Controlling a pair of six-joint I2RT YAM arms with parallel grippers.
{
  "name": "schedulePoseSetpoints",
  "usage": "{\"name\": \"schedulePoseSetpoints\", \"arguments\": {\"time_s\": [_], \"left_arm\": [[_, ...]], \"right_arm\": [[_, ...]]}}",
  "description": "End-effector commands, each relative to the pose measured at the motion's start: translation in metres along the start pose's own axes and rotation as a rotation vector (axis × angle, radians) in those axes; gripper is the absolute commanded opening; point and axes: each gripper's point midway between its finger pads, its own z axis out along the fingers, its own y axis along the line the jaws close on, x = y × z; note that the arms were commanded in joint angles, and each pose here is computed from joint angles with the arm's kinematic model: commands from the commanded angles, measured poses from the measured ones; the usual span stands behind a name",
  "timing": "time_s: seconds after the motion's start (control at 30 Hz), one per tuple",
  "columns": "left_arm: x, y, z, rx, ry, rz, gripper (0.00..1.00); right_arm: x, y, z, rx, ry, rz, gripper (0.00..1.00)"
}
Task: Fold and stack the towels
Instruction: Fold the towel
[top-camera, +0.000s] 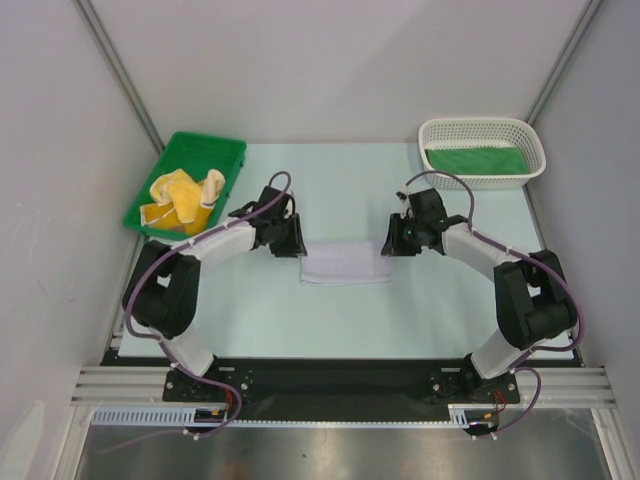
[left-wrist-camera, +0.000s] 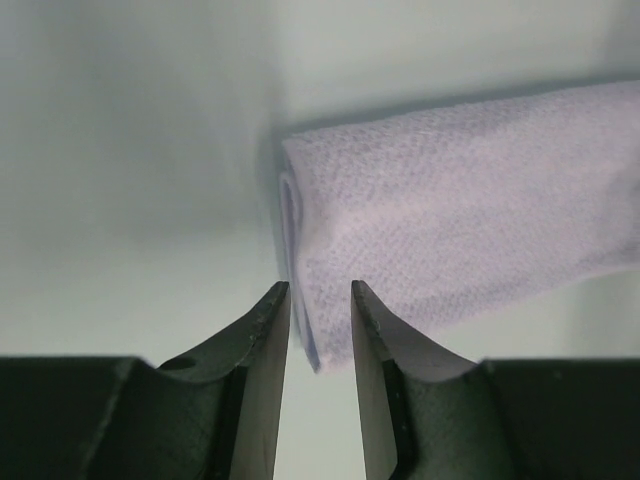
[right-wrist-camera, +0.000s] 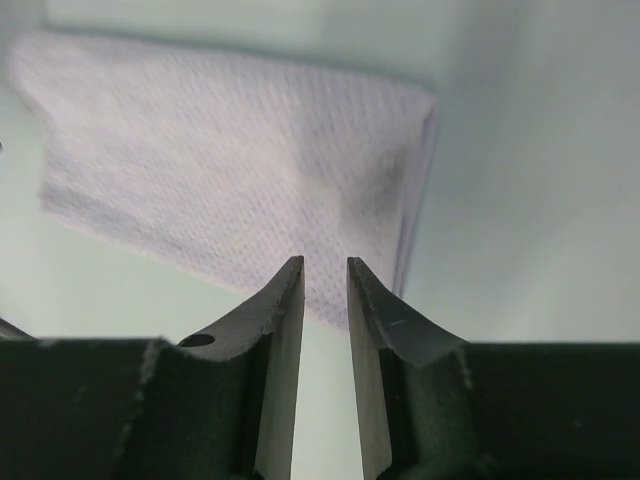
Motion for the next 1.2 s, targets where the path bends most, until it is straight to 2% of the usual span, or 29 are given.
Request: {"name": "schedulePoseSetpoints", "arguments": {"time_s": [0.0,0.17,0.33,0.53,0.67,0.77,0.9,1.0,1.17], "left_arm": [[-0.009,-0.031,-0.033,0.107,-0.06,0.063,0.37],[0.026,-0.031,-0.019,0.13,-0.018,0.075,0.37],[0.059,-0.006,0.009,0.068,0.053,0.042,0.35],[0.067,-0.004,0.013,0.052,0.061,0.045,0.34],[0.052,-0.017,-0.006,0.074,0.028,0.06,0.35],[0.033,-0.034,-0.028,0.114,-0.012,0.089,0.39],[0.003,-0.042,-0.056,0.118,-0.09,0.118,0.45],[-0.015,-0.038,-0.058,0.143,-0.112,0.1,0.46],[-0.027,-0.03,-0.024,0.136,-0.09,0.087,0.45]], "right_arm": [[-0.042,0.01,-0.006,-0.017,-0.091,-0.049,0.29],[-0.051,-0.008,0.02,0.008,-0.067,-0.026,0.29],[-0.052,-0.023,0.043,0.034,-0.044,-0.037,0.27],[-0.061,-0.035,0.042,0.058,-0.061,-0.066,0.28],[-0.074,-0.026,0.025,0.051,-0.085,-0.09,0.29],[-0.07,-0.009,0.007,-0.014,-0.067,-0.093,0.36],[-0.043,-0.004,0.0,-0.059,-0.012,-0.046,0.6],[-0.023,-0.007,0.005,-0.069,0.013,-0.022,0.65],[-0.011,-0.011,0.014,-0.079,0.035,-0.016,0.67]]}}
